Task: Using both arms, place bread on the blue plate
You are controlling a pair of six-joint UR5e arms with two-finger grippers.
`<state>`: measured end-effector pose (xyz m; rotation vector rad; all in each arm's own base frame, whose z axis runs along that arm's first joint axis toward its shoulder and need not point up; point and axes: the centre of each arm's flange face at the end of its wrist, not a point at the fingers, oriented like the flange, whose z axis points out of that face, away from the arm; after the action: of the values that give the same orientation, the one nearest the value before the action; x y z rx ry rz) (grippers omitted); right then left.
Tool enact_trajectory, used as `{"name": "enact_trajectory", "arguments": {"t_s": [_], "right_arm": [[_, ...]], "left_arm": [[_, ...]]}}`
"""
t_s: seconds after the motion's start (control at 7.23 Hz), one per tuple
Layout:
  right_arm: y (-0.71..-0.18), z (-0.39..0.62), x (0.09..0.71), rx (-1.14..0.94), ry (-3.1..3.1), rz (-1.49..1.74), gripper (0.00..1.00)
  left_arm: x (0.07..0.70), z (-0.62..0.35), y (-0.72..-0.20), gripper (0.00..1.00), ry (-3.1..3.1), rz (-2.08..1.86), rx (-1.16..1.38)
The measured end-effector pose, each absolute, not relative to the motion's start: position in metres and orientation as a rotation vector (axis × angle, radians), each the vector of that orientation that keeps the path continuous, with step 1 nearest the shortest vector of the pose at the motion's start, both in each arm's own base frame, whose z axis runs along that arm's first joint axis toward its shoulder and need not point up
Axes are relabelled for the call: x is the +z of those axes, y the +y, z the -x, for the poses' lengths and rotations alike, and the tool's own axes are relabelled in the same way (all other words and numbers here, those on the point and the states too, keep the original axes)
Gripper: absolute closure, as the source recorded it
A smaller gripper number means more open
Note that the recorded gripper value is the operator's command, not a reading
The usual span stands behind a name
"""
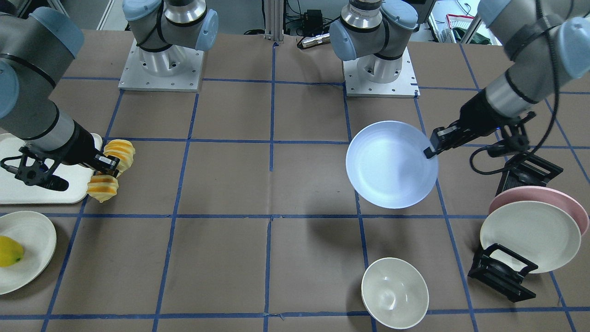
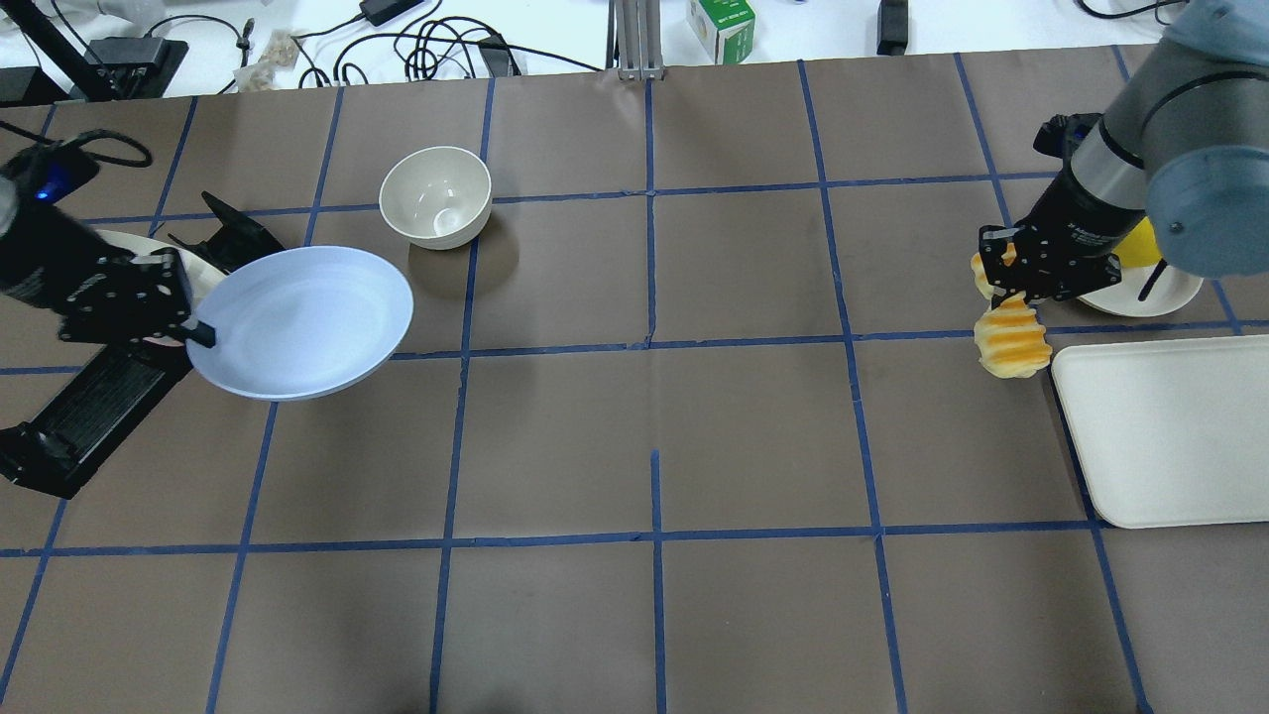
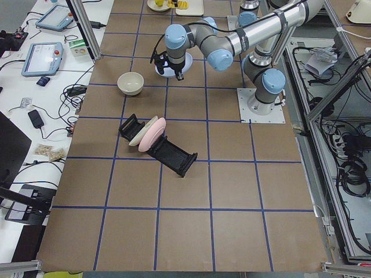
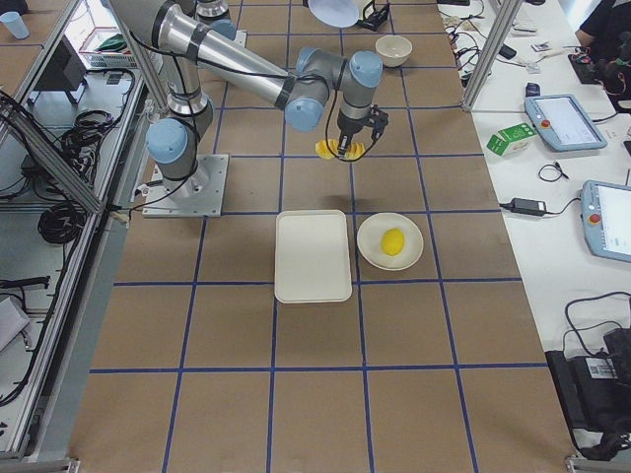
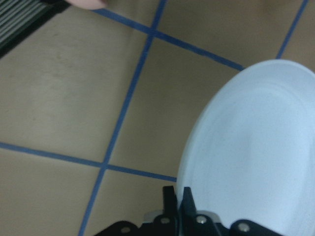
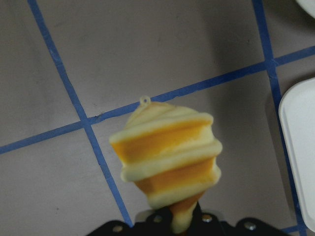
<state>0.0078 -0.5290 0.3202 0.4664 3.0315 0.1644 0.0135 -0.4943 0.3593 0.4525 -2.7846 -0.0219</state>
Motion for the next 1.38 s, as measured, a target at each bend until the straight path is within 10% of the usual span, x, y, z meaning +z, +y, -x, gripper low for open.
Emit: {"name": "enact_trajectory", "arguments": {"t_s": [1.11,1.24,1.38], "right_arm": [[-0.526,-0.136,0.316,0.126,2.980,-0.643,1.00],[-0.526,-0.153,0.315,0.105,2.973,-0.656,1.00],[-0.525,-0.171,0.312,0.085,2.964,-0.670,1.00]], "left_arm": [[0.206,0.191,-0.494,0.93,-2.713,-0.643,0.143],[0.198,0.203,-0.492,0.14,-2.703,-0.662,0.145],[0.191,0.212,-0.488,0.00,-2.709,-0.670,0.137]]}}
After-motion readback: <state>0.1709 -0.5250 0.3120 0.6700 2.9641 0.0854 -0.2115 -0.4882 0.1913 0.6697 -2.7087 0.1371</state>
